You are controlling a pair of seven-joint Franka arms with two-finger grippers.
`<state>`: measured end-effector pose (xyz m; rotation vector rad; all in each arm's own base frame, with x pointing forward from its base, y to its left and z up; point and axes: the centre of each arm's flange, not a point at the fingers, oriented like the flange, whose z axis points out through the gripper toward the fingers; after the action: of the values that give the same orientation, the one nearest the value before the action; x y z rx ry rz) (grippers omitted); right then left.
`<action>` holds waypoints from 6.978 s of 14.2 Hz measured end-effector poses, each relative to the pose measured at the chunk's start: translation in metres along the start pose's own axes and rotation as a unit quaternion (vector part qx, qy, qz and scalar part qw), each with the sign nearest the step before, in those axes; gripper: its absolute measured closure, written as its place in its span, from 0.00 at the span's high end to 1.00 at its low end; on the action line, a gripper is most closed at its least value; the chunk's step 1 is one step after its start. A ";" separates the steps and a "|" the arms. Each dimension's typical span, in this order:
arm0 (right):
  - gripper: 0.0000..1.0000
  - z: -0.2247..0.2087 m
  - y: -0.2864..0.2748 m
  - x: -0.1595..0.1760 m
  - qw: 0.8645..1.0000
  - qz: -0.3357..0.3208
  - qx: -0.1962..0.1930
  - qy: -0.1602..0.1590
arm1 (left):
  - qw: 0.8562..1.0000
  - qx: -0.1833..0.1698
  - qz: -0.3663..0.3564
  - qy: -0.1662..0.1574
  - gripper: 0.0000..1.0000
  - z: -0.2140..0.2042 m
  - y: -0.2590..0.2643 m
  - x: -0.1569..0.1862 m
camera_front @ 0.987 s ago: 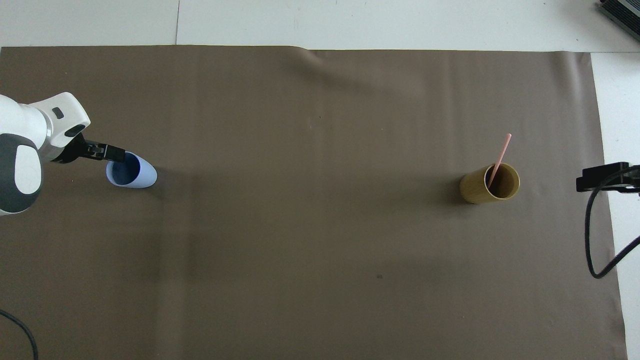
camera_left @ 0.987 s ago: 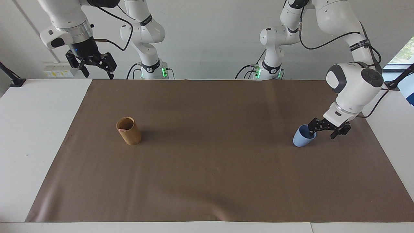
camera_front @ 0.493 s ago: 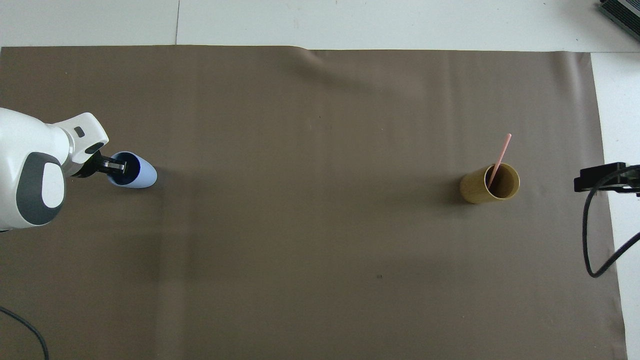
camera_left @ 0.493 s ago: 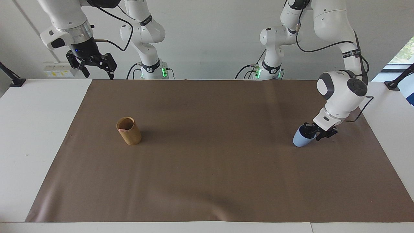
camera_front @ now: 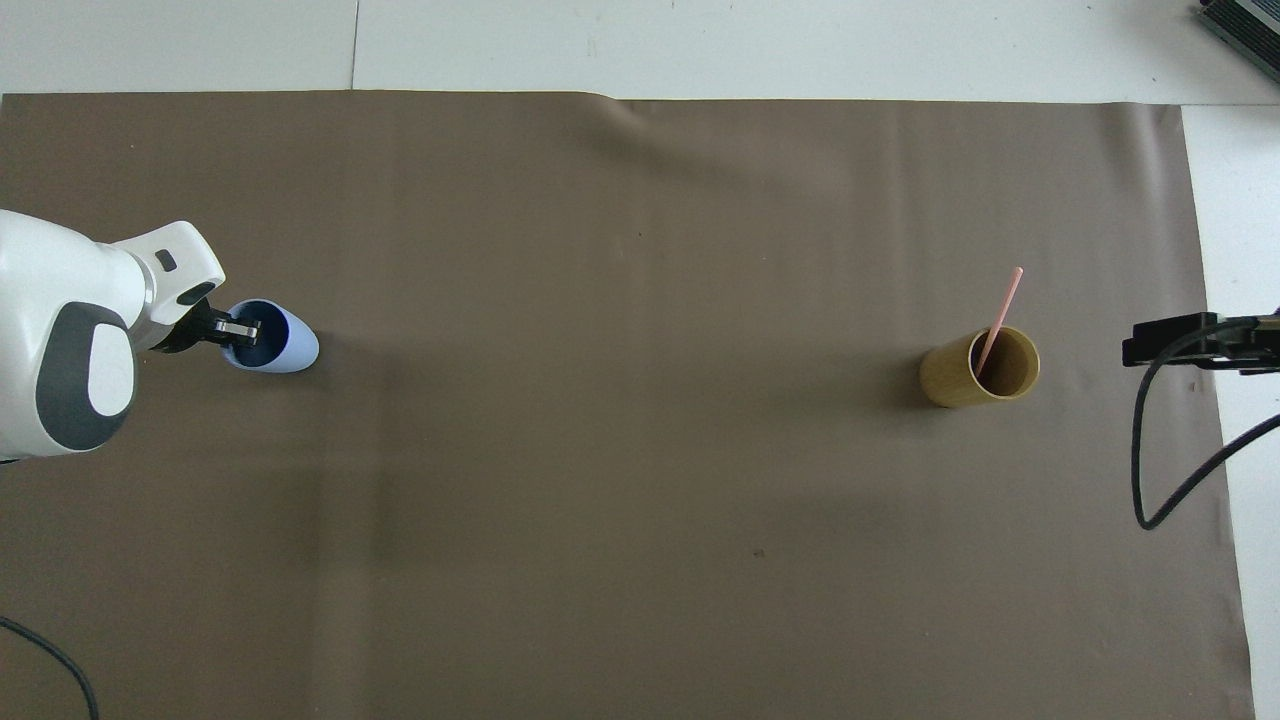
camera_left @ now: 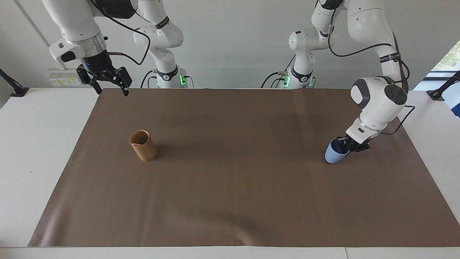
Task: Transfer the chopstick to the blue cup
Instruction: 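Reach the left gripper to the tipped blue cup and grasp it, then stand the blue cup upright with the left gripper while the right gripper reaches the straw, then release the blue cup and withdraw the left gripper while the right gripper grasps the straw, then lift the pink straw out of the yellow cup with the right gripper, then carry the straw with the right gripper over the blue cup, then lower the straw into the blue cup and open the right gripper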
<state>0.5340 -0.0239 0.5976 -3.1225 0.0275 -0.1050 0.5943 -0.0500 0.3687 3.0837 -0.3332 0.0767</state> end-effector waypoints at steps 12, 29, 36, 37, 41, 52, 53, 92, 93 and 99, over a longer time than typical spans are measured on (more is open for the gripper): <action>1.00 0.116 -0.003 0.033 0.968 -0.250 0.024 0.027 | 0.998 -0.013 -0.058 -0.008 0.05 0.001 0.308 -0.042; 0.36 0.155 -0.017 0.051 0.966 -0.252 0.033 0.041 | 0.997 -0.011 -0.071 0.006 1.00 -0.087 0.262 -0.043; 0.09 0.156 -0.014 0.050 0.967 -0.249 0.033 0.041 | 1.000 -0.001 -0.013 0.023 1.00 -0.178 0.134 -0.035; 0.09 0.156 -0.013 0.050 0.967 -0.248 0.033 0.041 | 1.000 0.000 -0.005 0.024 1.00 -0.195 0.124 -0.033; 0.09 0.155 -0.007 0.051 0.968 -0.243 0.032 0.041 | 1.000 0.010 -0.007 0.029 1.00 -0.278 0.068 -0.037; 0.09 0.083 0.016 0.032 0.974 -0.201 0.082 0.067 | 0.998 0.006 -0.017 -0.055 1.00 -0.308 0.052 -0.064; 0.09 0.075 0.018 0.030 0.974 -0.198 0.088 0.069 | 0.998 0.006 -0.018 -0.055 1.00 -0.308 0.052 -0.064; 0.09 0.070 -0.392 -0.038 0.987 -0.034 0.080 0.136 | 0.999 0.007 -0.019 -0.045 1.00 -0.309 0.051 -0.062; 0.09 0.073 -0.392 -0.039 0.987 -0.033 0.080 0.135 | 0.999 0.007 -0.019 -0.045 1.00 -0.309 0.051 -0.062; 0.09 0.108 -0.397 -0.039 0.987 -0.022 0.086 0.137 | 0.999 0.007 -0.019 -0.045 1.00 -0.309 0.051 -0.062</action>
<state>0.5090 0.3751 0.4947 -2.9126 -0.0443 -0.5067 0.5091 -0.0730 0.6758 3.1115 -0.2797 -0.0609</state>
